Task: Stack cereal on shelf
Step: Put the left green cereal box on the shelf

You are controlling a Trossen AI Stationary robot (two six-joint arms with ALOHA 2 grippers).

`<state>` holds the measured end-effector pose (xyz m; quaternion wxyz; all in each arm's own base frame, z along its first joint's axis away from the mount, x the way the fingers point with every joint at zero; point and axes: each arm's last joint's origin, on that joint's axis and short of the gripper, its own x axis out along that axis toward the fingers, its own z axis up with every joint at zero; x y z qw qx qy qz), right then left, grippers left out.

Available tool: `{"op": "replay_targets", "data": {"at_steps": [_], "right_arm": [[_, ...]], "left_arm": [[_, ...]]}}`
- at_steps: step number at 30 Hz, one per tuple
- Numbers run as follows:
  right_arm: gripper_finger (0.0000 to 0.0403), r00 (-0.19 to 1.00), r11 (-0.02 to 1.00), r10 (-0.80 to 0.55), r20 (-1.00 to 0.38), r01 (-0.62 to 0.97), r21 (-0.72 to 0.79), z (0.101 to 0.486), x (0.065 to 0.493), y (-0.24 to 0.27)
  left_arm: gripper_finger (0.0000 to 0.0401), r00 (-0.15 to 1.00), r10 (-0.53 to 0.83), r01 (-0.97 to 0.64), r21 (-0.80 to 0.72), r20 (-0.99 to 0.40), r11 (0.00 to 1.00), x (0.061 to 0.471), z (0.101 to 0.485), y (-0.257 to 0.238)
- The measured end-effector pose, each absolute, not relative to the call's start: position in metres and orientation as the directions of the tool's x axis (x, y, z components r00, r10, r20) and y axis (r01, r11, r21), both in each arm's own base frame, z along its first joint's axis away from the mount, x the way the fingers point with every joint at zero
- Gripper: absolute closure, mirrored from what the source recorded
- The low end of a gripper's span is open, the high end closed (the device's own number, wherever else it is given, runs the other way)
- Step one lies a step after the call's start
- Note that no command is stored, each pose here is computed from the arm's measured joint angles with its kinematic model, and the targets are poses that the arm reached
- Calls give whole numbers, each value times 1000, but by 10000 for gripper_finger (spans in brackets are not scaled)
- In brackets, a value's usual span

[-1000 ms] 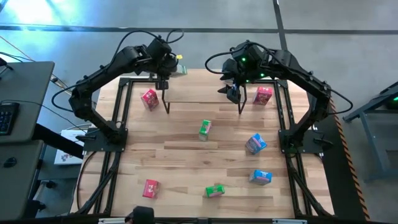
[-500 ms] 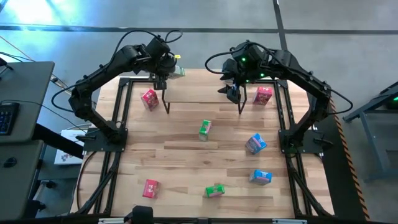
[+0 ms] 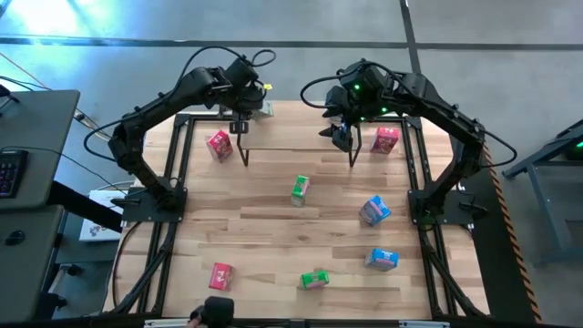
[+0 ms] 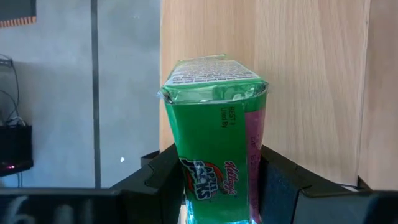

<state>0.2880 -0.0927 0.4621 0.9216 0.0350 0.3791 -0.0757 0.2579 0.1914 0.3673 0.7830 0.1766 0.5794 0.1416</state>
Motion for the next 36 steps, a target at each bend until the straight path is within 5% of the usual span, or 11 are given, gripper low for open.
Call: {"op": "replay_targets", "data": {"at_steps": [17,36], "right_arm": [[143,701,986,-113,-704,166,7,462,288,-93],[143,701,986,-113,-704,166,7,462,288,-93]], "left_arm": [[250,302,420,38,451,-856,892,259,367,192],[194,338,441,36,480,-831,876,261,370,196]]}}
